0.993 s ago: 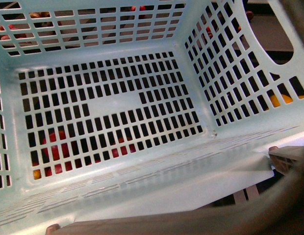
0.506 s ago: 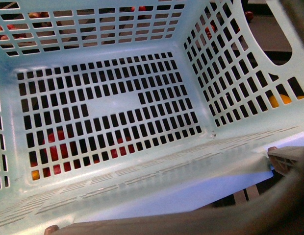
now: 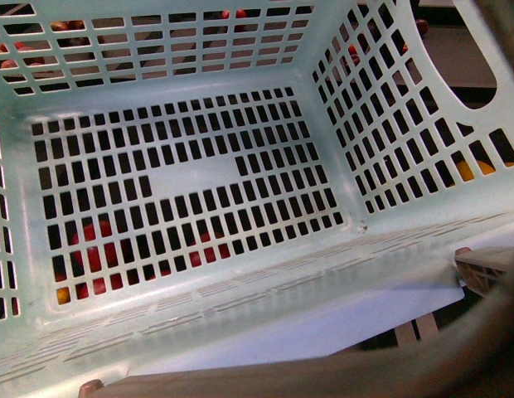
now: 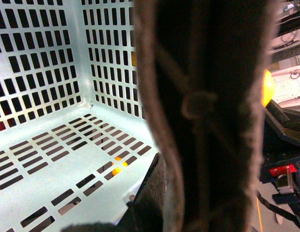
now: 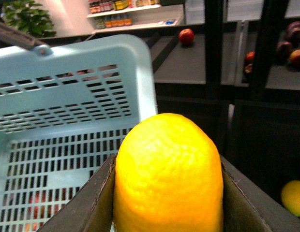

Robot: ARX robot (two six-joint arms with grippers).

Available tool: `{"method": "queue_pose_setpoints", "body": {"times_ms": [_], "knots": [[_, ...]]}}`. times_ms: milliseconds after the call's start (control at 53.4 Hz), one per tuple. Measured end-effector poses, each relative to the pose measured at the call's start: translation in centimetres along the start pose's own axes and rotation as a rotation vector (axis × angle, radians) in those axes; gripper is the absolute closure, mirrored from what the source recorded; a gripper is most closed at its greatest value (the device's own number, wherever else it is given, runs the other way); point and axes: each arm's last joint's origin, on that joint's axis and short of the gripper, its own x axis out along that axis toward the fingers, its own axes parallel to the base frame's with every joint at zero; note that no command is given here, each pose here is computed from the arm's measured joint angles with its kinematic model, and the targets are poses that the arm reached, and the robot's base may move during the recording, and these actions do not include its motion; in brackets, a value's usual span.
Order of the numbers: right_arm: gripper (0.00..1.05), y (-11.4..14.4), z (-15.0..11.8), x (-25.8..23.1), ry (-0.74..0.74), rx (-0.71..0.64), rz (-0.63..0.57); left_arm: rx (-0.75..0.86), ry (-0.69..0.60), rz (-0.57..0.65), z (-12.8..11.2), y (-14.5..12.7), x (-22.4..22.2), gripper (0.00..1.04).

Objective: Pick lemon and mango into basket

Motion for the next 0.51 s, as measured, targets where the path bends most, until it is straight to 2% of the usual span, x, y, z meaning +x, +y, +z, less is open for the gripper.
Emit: {"method": "queue_pose_setpoints", "body": {"times_ms": [225, 394, 506], "knots": [[0.55, 3.3, -0.9, 2.1, 0.031, -0.02, 0.09, -0.001, 0.0, 0.0, 0.0, 0.0, 0.0, 0.99], [0.55, 4.3, -1.6, 3.1, 0.062, -0.025, 0.116, -0.001, 0.0, 0.0, 0.0, 0.0, 0.0, 0.99], [0.44, 4.6, -2.0, 3.4, 0.08, -0.024, 0.123, 0.0, 0.0, 0.0, 0.0, 0.0, 0.0, 0.99]]}}
